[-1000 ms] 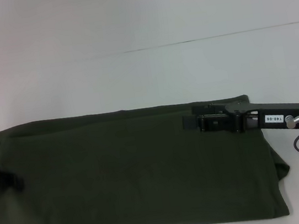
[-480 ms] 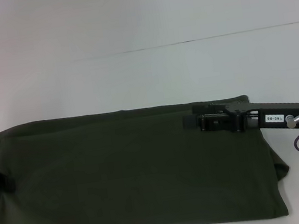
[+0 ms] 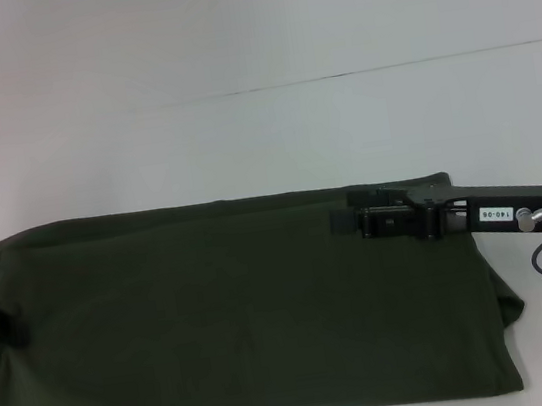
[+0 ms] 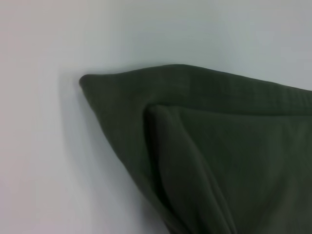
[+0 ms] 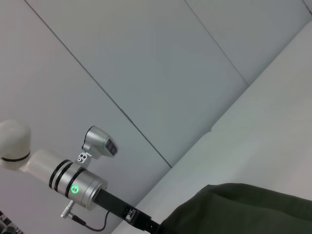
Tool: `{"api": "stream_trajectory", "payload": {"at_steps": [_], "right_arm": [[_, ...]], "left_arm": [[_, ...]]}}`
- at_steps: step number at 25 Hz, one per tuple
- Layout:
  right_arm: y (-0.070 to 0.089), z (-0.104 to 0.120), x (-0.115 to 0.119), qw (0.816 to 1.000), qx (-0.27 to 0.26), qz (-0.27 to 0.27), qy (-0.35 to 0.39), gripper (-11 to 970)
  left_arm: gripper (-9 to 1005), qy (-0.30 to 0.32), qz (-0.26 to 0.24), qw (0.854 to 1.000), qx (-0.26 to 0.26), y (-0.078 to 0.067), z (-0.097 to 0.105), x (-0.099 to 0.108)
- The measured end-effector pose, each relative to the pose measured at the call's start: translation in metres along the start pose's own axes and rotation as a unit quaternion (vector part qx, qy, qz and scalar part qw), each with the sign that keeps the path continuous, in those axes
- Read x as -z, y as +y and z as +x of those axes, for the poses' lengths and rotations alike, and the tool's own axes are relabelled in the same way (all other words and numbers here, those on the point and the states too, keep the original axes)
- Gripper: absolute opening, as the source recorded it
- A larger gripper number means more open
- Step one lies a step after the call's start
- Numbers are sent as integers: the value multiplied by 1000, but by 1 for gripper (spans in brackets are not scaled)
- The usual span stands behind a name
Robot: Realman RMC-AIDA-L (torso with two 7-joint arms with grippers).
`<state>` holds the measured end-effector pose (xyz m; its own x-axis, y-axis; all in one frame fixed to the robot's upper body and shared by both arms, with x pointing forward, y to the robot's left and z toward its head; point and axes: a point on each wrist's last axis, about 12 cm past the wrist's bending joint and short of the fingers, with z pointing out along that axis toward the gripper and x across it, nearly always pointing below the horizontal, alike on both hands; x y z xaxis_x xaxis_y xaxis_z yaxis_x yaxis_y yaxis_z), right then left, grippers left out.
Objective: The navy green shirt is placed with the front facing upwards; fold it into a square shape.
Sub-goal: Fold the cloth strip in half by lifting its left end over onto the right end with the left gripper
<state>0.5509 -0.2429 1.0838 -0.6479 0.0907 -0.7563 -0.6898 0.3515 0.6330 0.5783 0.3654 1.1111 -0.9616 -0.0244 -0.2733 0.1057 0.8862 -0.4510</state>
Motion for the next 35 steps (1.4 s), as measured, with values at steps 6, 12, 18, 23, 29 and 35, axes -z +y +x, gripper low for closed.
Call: {"api": "stream_trajectory", "payload": {"at_steps": [6,12,18,23,29,35], "right_arm": [[-1,0,-1,1000,3,6,1,945],[-4,3,-4,1000,9,17,18,945],[-4,4,-7,997,65,16,30,942],[-4,13,-14,987,156,11,37,938],[-9,23,-33,978,197,25,63,933],[-8,32,-43,967,241,19,76,928]], "left_arm": [[64,-2,19,1000,-1,-6,-2,3],[63,-7,50,999,-8,-18,-7,11],[60,-14,82,996,-12,-27,-10,17],[57,-19,104,994,-13,-33,-11,18],[57,-37,178,983,-23,-49,-12,19],[58,-52,231,971,-34,-66,-12,13]]}}
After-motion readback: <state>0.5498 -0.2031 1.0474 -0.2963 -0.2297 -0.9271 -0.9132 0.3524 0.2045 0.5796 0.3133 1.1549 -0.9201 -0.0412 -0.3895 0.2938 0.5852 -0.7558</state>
